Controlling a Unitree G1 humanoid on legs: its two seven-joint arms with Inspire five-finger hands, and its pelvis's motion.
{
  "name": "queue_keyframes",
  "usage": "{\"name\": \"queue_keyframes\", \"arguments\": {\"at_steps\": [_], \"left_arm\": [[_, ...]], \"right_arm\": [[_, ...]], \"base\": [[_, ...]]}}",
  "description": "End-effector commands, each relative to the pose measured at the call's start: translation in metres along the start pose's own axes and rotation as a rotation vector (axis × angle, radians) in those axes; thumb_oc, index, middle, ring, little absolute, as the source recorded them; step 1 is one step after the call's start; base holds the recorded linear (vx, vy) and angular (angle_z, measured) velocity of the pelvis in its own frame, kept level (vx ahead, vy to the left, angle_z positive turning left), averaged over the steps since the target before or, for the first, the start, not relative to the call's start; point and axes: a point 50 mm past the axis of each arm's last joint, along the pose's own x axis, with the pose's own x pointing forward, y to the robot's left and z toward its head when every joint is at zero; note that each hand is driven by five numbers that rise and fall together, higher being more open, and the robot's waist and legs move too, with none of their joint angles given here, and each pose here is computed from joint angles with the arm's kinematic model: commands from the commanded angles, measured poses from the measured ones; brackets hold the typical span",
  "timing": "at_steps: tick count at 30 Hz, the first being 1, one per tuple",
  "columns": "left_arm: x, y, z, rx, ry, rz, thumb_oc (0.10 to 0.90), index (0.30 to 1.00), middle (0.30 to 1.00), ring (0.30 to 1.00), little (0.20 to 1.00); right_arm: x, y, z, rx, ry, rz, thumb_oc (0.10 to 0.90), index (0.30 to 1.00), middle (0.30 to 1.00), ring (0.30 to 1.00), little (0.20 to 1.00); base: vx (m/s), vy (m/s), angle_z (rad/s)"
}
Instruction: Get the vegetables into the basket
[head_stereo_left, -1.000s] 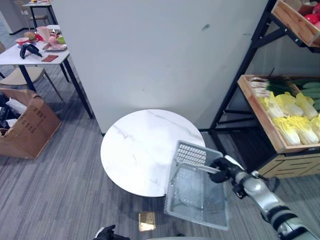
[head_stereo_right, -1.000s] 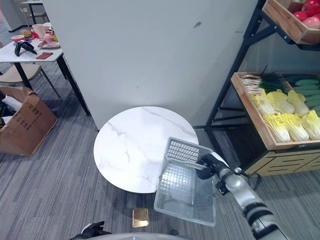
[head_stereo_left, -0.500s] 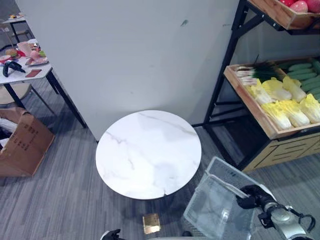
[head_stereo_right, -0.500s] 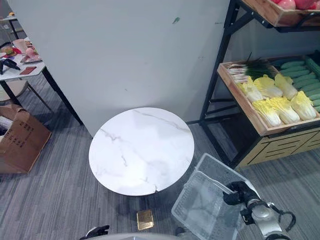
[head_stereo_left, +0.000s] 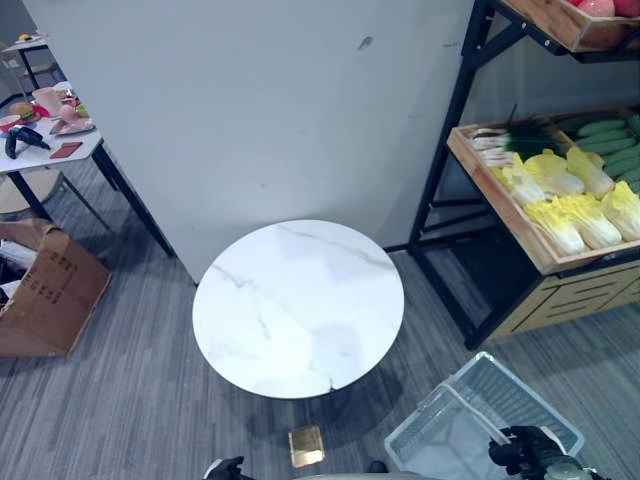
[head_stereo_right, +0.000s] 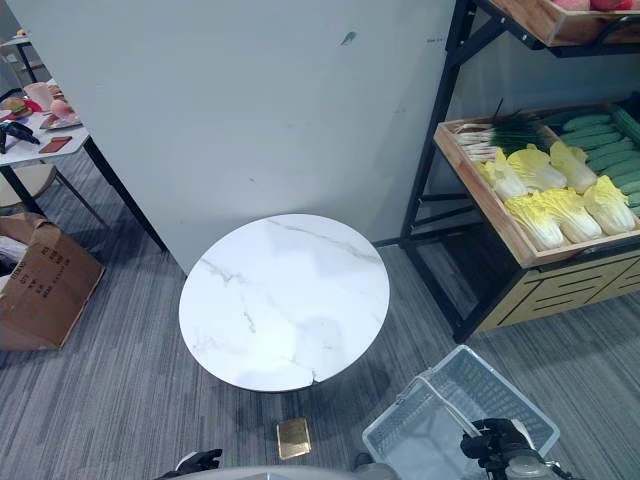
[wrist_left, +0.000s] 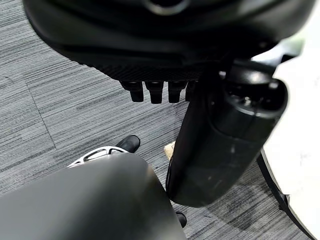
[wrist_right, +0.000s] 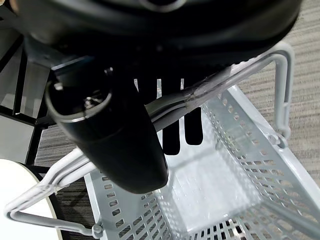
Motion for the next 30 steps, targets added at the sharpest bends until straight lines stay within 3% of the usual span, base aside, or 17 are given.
{"name": "queue_keyframes", "arguments": {"at_steps": [1,19,30], "left_arm": [[0.001,0.001,0.001,0.051,0.010,0.007,0.900,1.000,1.000,1.000,1.000],[0.002,0.009,0.018,0.126,-0.043,0.026,0.900,1.000,1.000,1.000,1.000],[0.001,0.030,0.037,0.102,-0.097,0.098,0.900,1.000,1.000,1.000,1.000]], "right_arm": [[0.005,-0.005,0.060,0.130,-0.220,-0.030,0.400,0.300,0.300,0.300,0.300],[0.004,0.021,0.089,0.053,-0.297,0.057,0.400,0.300,0.300,0.300,0.300],[-0.003,0.049,0.128,0.162,-0.418,0.137,0.400,0.300,0.300,0.300,0.300]], "base": [[0.00,0.022,0.06],[-0.03,0.072,-0.11],[-0.07,0.001,-0.41]]}}
